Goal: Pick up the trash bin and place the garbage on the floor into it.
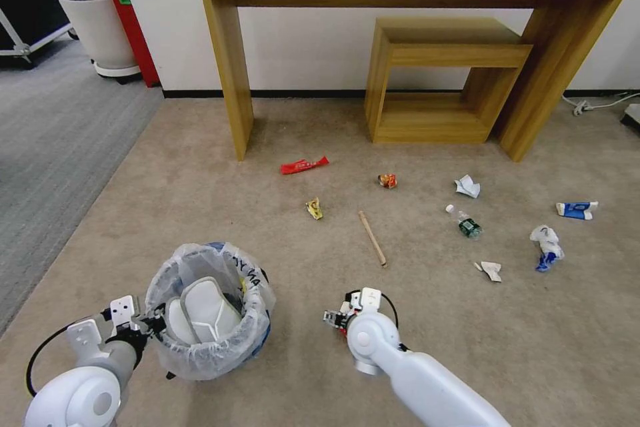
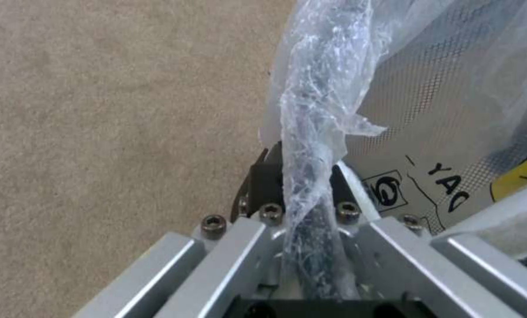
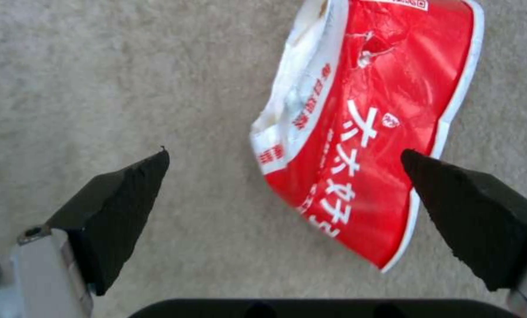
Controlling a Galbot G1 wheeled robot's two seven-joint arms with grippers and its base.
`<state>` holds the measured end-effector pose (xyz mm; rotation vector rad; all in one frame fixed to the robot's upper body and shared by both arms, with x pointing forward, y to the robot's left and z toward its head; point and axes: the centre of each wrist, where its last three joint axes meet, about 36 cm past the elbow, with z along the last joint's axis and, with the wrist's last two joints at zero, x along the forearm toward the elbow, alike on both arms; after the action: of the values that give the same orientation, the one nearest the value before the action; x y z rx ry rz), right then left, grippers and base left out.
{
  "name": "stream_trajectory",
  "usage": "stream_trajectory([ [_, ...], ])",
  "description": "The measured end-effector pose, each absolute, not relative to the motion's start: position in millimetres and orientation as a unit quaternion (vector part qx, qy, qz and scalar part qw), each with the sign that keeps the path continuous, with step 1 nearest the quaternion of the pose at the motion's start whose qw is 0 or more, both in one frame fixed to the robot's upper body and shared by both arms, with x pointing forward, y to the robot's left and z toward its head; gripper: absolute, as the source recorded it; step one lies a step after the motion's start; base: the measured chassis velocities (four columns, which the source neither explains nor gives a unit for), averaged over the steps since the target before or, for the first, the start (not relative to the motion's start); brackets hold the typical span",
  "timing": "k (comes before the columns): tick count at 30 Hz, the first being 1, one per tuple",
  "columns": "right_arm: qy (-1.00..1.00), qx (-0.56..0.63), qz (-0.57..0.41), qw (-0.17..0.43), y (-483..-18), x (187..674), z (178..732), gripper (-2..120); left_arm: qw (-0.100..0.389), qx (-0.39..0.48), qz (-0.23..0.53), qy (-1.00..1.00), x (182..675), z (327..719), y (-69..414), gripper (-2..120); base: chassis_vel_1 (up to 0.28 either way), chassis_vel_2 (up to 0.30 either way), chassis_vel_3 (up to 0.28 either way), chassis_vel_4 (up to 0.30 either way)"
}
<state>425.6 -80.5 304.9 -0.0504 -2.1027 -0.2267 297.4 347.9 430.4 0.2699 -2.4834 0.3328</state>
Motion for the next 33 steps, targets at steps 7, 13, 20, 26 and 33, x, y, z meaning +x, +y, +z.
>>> stream_trajectory([
  [7, -0.872, -0.027, -0.085, 0.481, -84.2, 432.2, 290.8, 98, 0.307, 0.103, 0.125, -0.938, 296.3, 427.8, 347.3, 1, 0.000, 0.000, 0.000, 0.000],
  [13, -0.878, -0.022, -0.080, 0.472, -80.0, 434.5, 280.9, 87, 0.306, 0.103, 0.125, -0.938, 294.1, 426.1, 346.5, 1, 0.000, 0.000, 0.000, 0.000],
  [20, -0.884, -0.017, -0.070, 0.462, -72.6, 431.8, 269.1, 63, 0.304, 0.103, 0.125, -0.939, 292.8, 425.5, 346.3, 1, 0.000, 0.000, 0.000, 0.000],
  [26, -0.892, -0.015, -0.062, 0.448, -74.1, 428.7, 262.5, 37, 0.303, 0.102, 0.125, -0.939, 292.8, 425.1, 346.1, 1, 0.000, 0.000, 0.000, 0.000],
  [33, -0.899, -0.014, -0.062, 0.433, -87.2, 423.2, 260.4, 16, 0.302, 0.101, 0.123, -0.940, 295.2, 424.7, 346.8, 1, 0.000, 0.000, 0.000, 0.000],
])
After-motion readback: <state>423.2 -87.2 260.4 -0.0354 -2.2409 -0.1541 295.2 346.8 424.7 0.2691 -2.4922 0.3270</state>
